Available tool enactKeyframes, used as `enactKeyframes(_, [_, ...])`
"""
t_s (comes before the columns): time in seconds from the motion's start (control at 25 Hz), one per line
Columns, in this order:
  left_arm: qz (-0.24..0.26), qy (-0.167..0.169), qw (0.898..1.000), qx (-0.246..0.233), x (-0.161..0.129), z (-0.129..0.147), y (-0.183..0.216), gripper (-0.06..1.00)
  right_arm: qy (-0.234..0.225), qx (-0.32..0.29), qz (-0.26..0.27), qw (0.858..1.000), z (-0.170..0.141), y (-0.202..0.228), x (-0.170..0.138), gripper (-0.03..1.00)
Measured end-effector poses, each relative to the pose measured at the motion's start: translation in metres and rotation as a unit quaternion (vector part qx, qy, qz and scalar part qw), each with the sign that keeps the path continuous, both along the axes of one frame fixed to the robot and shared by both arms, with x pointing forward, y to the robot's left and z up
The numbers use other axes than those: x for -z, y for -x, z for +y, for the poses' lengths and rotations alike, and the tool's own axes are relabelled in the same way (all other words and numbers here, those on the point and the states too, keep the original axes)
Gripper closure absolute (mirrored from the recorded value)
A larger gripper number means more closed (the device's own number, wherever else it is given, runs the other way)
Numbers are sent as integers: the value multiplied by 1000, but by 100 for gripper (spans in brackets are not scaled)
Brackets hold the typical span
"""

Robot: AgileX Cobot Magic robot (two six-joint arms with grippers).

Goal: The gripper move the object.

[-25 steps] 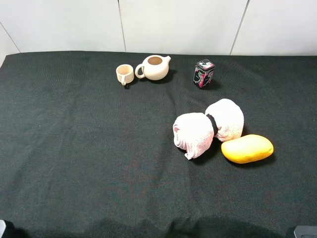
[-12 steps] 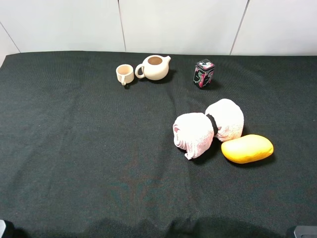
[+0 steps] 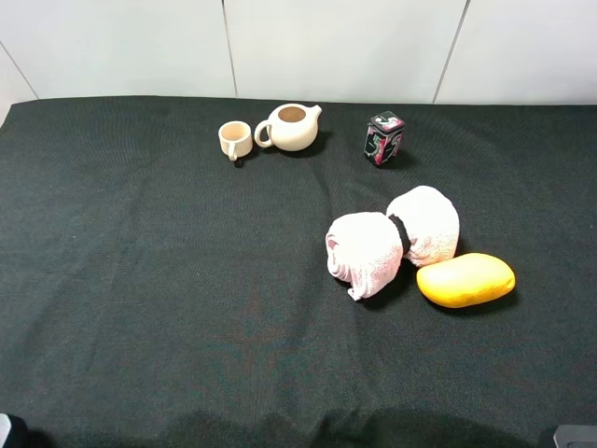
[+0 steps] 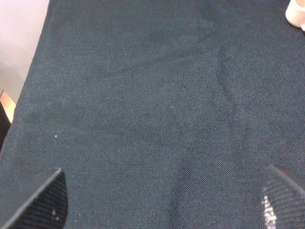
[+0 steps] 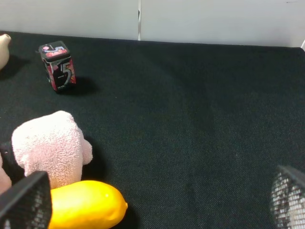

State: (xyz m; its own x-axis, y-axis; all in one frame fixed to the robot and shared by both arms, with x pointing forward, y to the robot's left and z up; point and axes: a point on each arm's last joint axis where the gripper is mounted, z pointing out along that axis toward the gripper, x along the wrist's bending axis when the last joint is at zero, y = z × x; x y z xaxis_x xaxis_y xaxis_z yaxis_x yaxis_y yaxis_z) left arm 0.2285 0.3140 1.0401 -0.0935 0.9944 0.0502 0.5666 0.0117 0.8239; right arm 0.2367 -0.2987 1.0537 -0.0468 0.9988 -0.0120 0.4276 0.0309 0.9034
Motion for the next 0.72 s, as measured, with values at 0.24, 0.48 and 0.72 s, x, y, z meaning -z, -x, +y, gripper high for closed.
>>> enactKeyframes(0.24, [0,0,1000,0,0,0,0,10,0,0,0,1000,0,0,0,27])
enactKeyframes(0.48, [0,0,1000,0,0,0,0,10,0,0,0,1000,0,0,0,27])
enactKeyframes(0.72, [0,0,1000,0,0,0,0,10,0,0,0,1000,0,0,0,27])
